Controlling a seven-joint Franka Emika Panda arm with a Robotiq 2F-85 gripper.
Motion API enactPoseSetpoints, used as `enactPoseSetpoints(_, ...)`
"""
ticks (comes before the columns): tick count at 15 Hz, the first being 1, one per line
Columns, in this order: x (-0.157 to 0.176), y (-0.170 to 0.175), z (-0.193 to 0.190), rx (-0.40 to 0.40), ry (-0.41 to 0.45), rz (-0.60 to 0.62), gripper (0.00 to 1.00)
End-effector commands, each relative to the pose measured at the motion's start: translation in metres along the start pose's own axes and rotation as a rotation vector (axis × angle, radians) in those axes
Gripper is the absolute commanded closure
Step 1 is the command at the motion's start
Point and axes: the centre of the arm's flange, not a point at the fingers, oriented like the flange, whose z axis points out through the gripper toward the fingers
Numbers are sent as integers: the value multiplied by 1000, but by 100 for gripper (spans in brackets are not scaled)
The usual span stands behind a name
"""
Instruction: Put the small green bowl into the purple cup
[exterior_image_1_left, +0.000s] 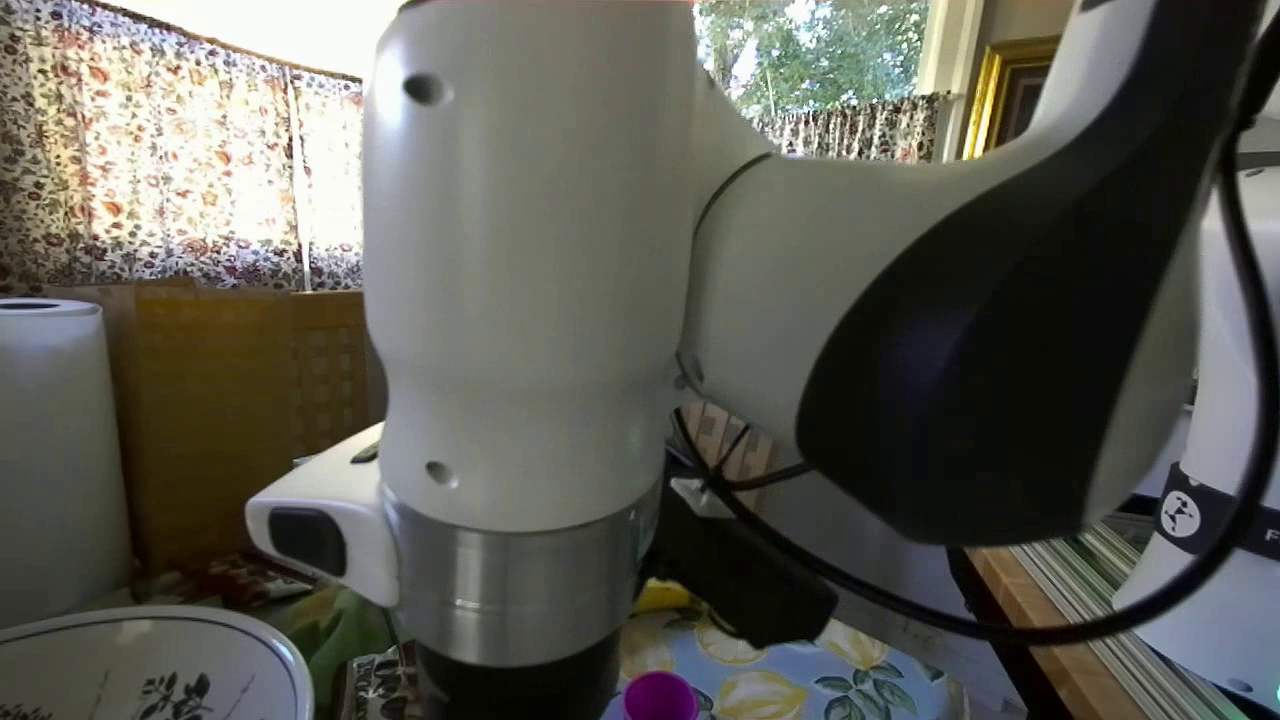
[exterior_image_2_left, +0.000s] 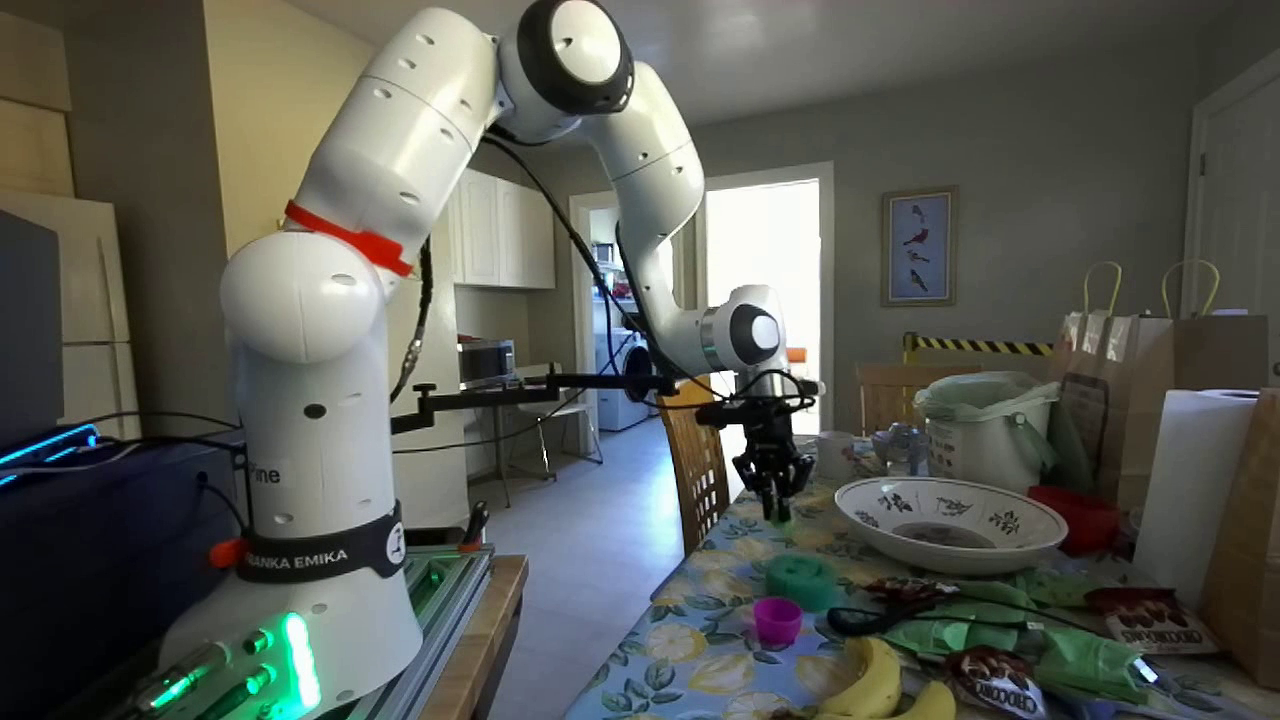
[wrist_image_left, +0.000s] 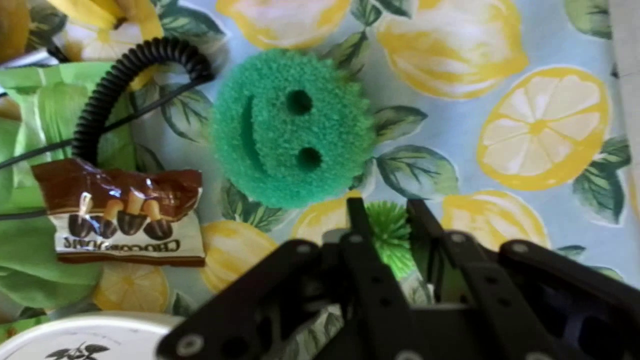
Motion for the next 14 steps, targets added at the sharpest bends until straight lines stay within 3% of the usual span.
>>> enactPoseSetpoints(1,-19,-23,-33,32,9,62,94)
enactPoseSetpoints(4,-27,-19,-46,6,86,201,94)
enactPoseSetpoints(7,-36,14,-54,-7,125,355,94)
enactPoseSetpoints(14,-66,57,-56,-56,68,675,94)
